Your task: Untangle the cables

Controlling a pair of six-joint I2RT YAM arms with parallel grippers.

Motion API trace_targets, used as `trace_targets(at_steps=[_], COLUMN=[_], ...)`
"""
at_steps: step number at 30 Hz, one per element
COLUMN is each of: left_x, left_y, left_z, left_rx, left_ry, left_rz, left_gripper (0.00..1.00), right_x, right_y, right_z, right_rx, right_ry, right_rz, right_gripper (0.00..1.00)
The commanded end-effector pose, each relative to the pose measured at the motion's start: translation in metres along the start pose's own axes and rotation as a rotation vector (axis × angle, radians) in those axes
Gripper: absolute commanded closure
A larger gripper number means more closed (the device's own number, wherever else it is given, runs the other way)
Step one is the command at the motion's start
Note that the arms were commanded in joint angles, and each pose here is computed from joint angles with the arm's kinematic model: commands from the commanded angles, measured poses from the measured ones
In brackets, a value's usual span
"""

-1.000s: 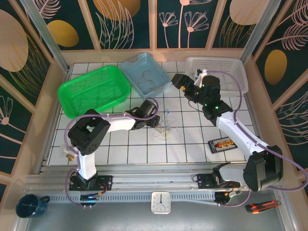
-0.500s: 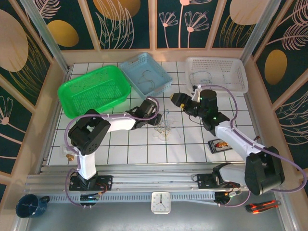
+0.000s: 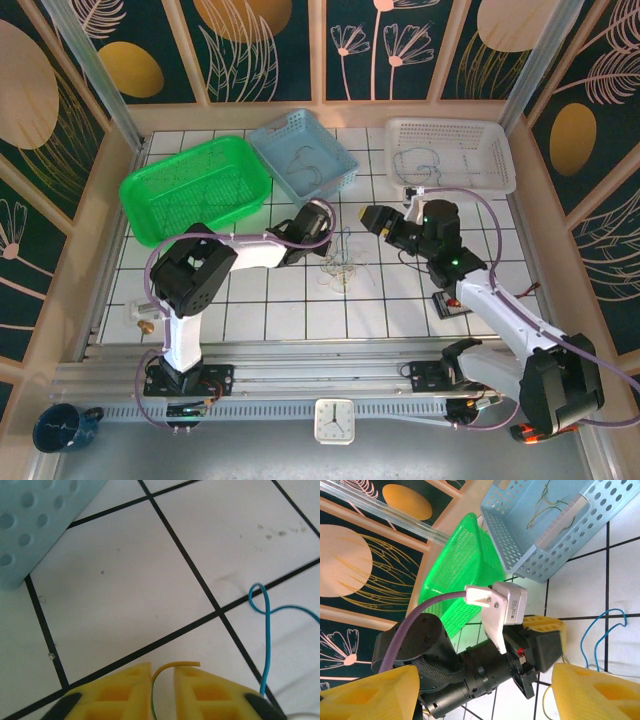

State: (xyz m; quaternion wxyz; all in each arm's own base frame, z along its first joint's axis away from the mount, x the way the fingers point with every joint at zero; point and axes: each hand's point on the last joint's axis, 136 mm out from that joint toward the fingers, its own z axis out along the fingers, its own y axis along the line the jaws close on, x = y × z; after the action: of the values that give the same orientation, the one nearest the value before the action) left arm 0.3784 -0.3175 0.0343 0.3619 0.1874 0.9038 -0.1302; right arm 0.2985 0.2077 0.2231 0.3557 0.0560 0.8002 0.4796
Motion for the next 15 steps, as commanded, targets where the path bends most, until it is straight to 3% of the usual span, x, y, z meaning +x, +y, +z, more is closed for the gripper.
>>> trace_targets(at_steps=[1, 15], left_x=[-0.005, -0.076], left_y=[0.0, -0.023], left_z=[-0.012, -0.089], left_rx=[0.007, 0.152], left_ry=[-0.04, -0.242], left_rz=[0.0, -0.082], left_gripper=[1.0, 1.0], right_x=[0.001, 0.013], right_y=[-0.002, -0.026], right_z=[-0.003, 0.011], right_rx=[0.02, 0.06], right_ry=[-0.013, -0.014], right_rz=[-0.047, -0.238], right_gripper=[0.29, 0.31])
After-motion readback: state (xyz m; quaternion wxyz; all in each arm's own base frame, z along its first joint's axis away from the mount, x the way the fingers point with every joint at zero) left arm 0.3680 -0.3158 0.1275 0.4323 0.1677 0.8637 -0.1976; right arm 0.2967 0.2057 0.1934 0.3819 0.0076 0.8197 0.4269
